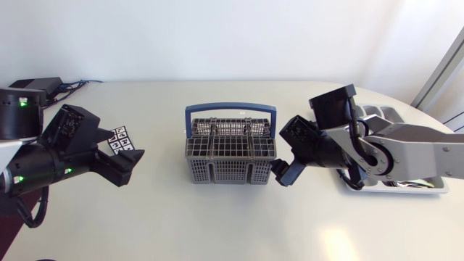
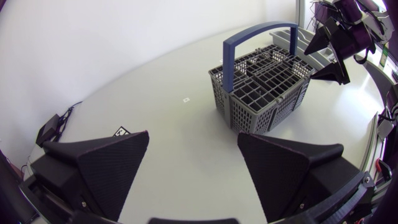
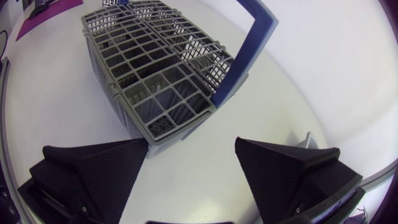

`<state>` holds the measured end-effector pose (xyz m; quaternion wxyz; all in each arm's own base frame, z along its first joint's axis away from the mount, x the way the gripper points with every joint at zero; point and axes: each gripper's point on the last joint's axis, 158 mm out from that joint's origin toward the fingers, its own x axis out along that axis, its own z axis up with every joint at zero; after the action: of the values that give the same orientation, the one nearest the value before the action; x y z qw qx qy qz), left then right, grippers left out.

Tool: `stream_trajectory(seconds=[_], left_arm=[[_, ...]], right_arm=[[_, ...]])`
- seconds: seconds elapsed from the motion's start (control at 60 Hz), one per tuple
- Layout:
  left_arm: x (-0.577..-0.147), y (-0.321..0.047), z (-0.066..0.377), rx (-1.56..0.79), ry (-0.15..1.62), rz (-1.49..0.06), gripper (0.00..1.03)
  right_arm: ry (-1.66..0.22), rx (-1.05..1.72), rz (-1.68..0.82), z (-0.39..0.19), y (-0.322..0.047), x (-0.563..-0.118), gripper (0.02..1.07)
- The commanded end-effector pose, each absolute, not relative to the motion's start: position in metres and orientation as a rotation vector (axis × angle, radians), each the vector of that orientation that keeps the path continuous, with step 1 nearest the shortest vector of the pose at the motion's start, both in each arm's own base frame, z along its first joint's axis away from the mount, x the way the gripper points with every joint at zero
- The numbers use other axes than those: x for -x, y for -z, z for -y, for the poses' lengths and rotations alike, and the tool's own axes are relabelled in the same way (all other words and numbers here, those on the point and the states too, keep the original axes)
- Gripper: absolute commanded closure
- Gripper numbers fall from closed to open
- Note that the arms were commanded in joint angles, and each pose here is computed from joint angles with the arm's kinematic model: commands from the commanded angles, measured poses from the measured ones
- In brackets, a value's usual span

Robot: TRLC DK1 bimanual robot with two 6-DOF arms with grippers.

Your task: Transfer all utensils from the basket to the drawer tray.

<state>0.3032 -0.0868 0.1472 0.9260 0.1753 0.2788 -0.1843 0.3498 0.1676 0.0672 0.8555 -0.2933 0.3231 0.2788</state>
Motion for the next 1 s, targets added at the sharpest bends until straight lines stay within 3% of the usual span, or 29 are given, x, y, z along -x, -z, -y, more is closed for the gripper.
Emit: stream_trajectory(seconds=[0.0, 0.2, 0.383, 0.75, 0.983], left_arm=[[-0.297, -0.135, 0.081, -0.376, 0.381, -0.595, 0.04], [-0.293, -0.157, 0.063, -0.349, 0.308, -0.497, 0.04], [-0.289, -0.178, 0.052, -0.288, 0.246, -0.386, 0.04], [-0.276, -0.181, 0.051, -0.295, 0.245, -0.334, 0.04], [-0.268, -0.17, 0.038, -0.219, 0.181, -0.279, 0.04]], right_arm=[[-0.565, 0.61, -0.664, -0.166, -0.073, -0.345, 0.07], [-0.523, 0.629, -0.595, -0.14, -0.103, -0.322, 0.07], [-0.371, 0.56, -0.542, -0.087, -0.134, -0.317, 0.07], [-0.129, 0.414, -0.323, -0.024, -0.182, -0.296, 0.07], [-0.087, 0.351, -0.25, -0.016, -0.182, -0.279, 0.07]])
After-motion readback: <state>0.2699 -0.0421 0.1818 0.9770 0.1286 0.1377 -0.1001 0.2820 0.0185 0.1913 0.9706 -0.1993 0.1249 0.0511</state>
